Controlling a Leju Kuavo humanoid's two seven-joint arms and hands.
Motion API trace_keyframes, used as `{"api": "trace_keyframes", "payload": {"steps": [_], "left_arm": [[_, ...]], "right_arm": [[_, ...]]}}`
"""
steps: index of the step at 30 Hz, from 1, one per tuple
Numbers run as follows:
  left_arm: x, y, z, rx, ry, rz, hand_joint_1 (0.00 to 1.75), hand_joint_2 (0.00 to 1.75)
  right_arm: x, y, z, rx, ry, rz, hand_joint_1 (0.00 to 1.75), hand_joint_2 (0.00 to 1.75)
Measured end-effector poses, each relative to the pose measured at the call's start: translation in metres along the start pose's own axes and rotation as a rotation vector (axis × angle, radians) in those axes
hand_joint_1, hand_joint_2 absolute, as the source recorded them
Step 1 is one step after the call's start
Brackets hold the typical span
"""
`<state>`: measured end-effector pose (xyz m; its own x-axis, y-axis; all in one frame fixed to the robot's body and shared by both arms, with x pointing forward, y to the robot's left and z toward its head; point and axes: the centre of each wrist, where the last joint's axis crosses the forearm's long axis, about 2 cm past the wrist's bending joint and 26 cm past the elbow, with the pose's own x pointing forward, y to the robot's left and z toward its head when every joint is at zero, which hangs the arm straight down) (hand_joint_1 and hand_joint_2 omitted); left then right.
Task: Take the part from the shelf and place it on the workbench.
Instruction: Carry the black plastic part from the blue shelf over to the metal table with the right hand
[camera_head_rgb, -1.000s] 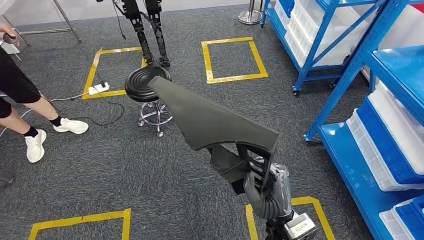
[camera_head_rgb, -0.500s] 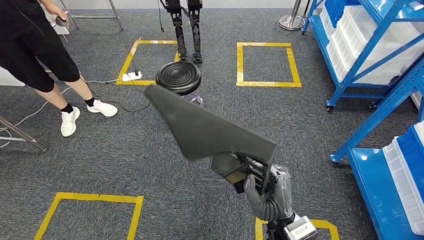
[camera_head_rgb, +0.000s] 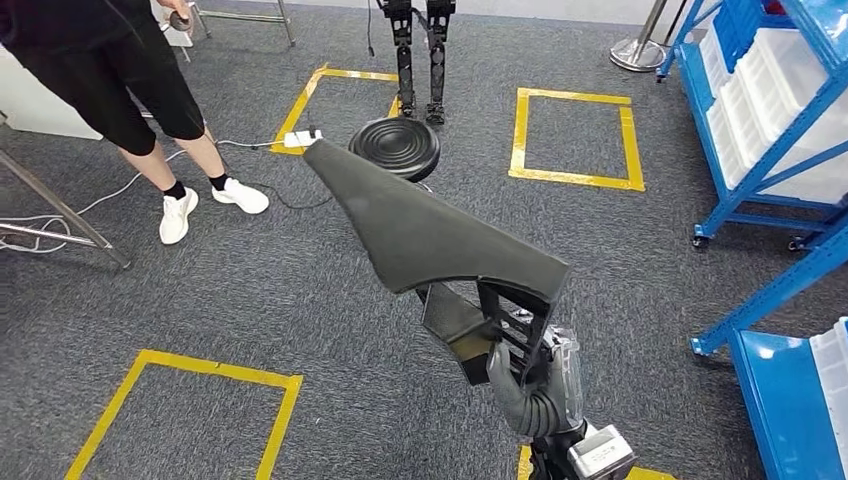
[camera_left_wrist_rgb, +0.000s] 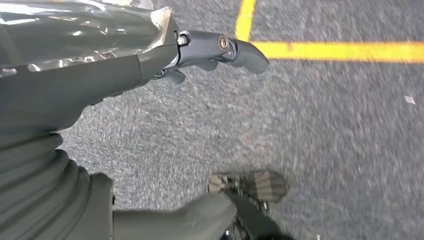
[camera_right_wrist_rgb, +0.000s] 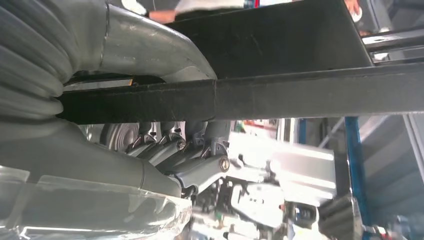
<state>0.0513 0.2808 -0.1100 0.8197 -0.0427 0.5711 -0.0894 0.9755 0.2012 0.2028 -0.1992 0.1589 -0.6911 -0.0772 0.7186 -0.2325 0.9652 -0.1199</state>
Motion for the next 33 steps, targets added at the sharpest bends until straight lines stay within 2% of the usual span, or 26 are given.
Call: {"api": "trace_keyframes", "payload": {"steps": [33], "left_arm": [[-0.0021,0.0003,0.0011,0.001,0.006,-0.029,0.00,1.75]], "right_arm": [[-0.0009,0.0017,-0.0045,-0.008,-0.007,-0.003,1.75,1.75]]}}
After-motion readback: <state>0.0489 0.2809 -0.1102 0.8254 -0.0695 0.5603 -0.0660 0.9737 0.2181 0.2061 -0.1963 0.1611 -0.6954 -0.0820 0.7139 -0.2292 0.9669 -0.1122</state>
